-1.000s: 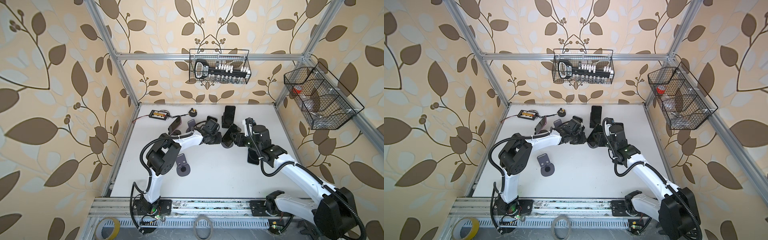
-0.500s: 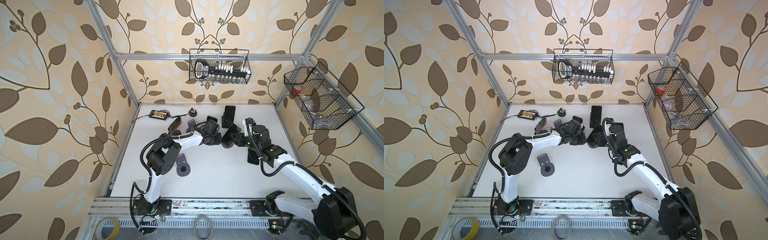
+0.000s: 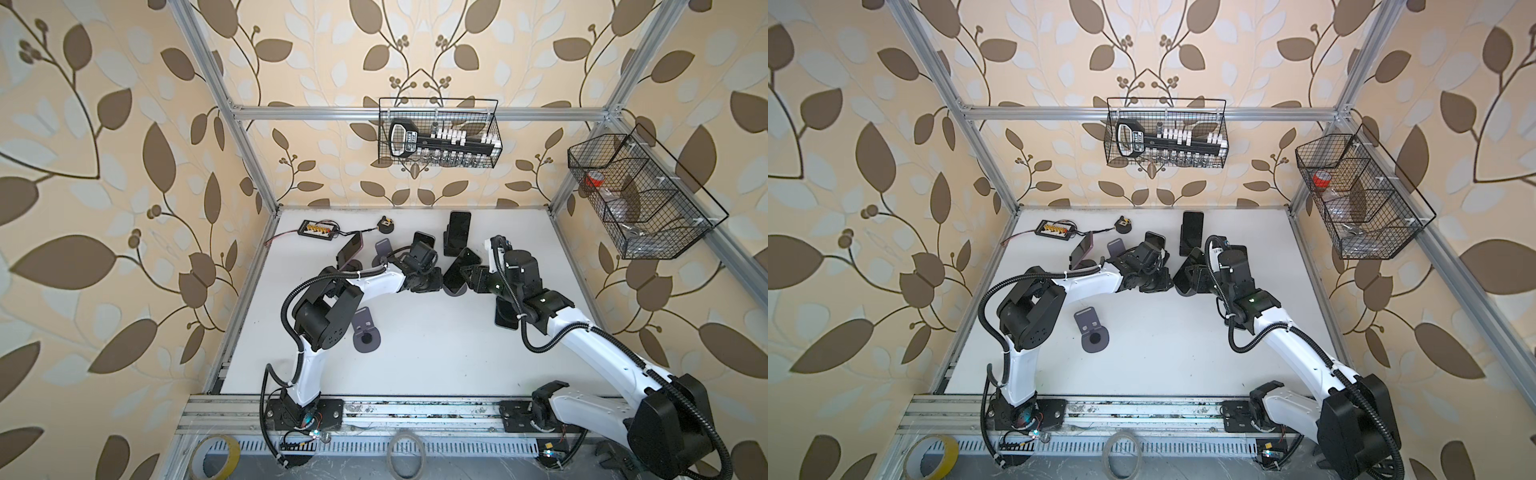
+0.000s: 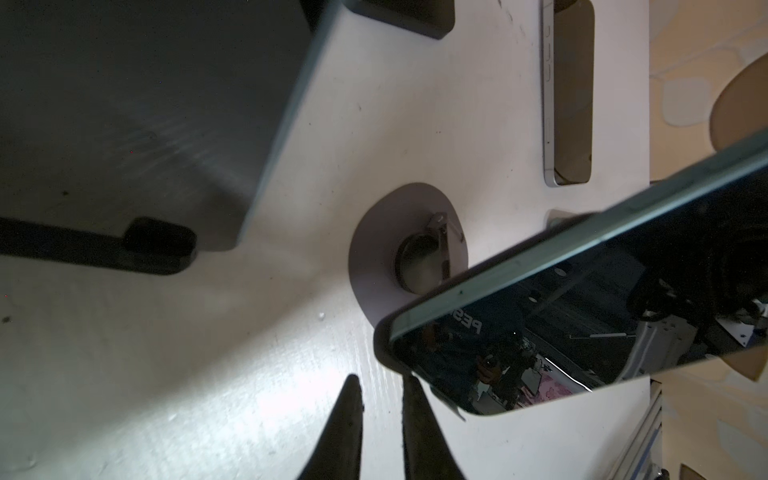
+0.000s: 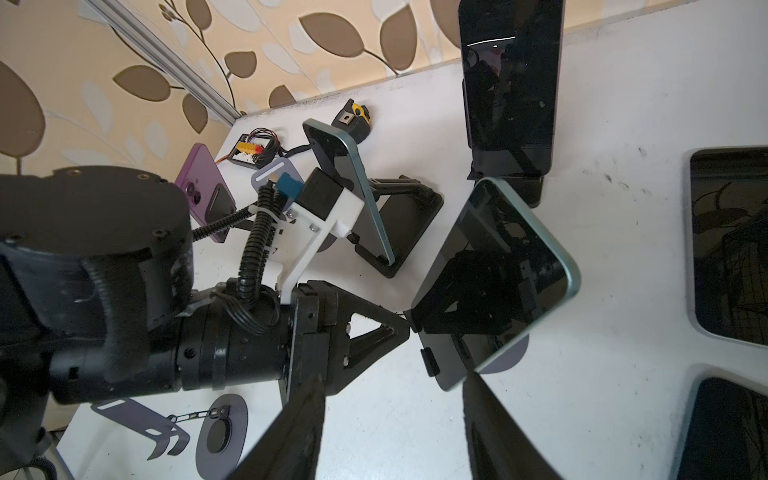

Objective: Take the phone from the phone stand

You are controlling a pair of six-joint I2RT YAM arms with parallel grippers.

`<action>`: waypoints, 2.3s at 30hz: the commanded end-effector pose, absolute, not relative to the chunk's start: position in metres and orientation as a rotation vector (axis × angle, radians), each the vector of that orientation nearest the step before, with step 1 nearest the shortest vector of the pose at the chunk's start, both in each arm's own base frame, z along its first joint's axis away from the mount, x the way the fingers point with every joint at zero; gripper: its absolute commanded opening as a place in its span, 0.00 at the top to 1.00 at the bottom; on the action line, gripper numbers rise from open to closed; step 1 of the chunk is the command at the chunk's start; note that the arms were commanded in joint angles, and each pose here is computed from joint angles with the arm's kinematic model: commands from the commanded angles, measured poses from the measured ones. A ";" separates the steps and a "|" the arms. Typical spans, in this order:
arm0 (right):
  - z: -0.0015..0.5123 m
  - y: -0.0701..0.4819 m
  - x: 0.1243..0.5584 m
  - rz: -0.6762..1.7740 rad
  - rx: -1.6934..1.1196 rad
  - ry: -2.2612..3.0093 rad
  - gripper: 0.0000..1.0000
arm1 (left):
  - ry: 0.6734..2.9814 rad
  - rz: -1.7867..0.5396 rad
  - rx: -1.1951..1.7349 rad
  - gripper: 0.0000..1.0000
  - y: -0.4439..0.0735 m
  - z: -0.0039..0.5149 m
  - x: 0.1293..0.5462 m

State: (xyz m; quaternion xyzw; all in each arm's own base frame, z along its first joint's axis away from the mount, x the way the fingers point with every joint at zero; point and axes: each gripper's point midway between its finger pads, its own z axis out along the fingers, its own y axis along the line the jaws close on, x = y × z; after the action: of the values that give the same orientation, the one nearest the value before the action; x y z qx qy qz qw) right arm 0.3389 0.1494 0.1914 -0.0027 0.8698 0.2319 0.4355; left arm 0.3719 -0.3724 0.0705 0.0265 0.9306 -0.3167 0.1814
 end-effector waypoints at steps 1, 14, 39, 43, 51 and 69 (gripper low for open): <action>0.187 0.151 0.339 0.595 -0.004 2.176 0.46 | 2.622 -0.920 0.053 0.81 -0.368 0.075 0.372; 0.179 0.111 0.346 0.506 0.140 2.214 0.58 | 2.555 -0.911 0.079 0.81 -0.363 0.103 0.374; 0.141 0.116 0.359 0.603 0.151 2.316 0.60 | 2.541 -0.871 0.145 0.78 -0.374 0.103 0.390; 0.136 0.115 0.365 0.602 0.159 2.324 0.61 | 2.551 -0.873 0.145 0.78 -0.375 0.099 0.389; 0.127 0.114 0.373 0.619 0.171 2.341 0.65 | 2.564 -0.892 0.152 0.79 -0.377 0.094 0.385; 0.120 0.110 0.385 0.608 0.184 2.350 0.71 | 2.573 -0.922 0.162 0.83 -0.383 0.089 0.375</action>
State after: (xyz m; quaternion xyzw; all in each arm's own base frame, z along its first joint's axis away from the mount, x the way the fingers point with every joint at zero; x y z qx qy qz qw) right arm 0.3752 0.1094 0.1103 0.0747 0.9106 0.2311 0.3343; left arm 0.3774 -0.3754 0.0797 0.0505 0.9273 -0.3160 0.1941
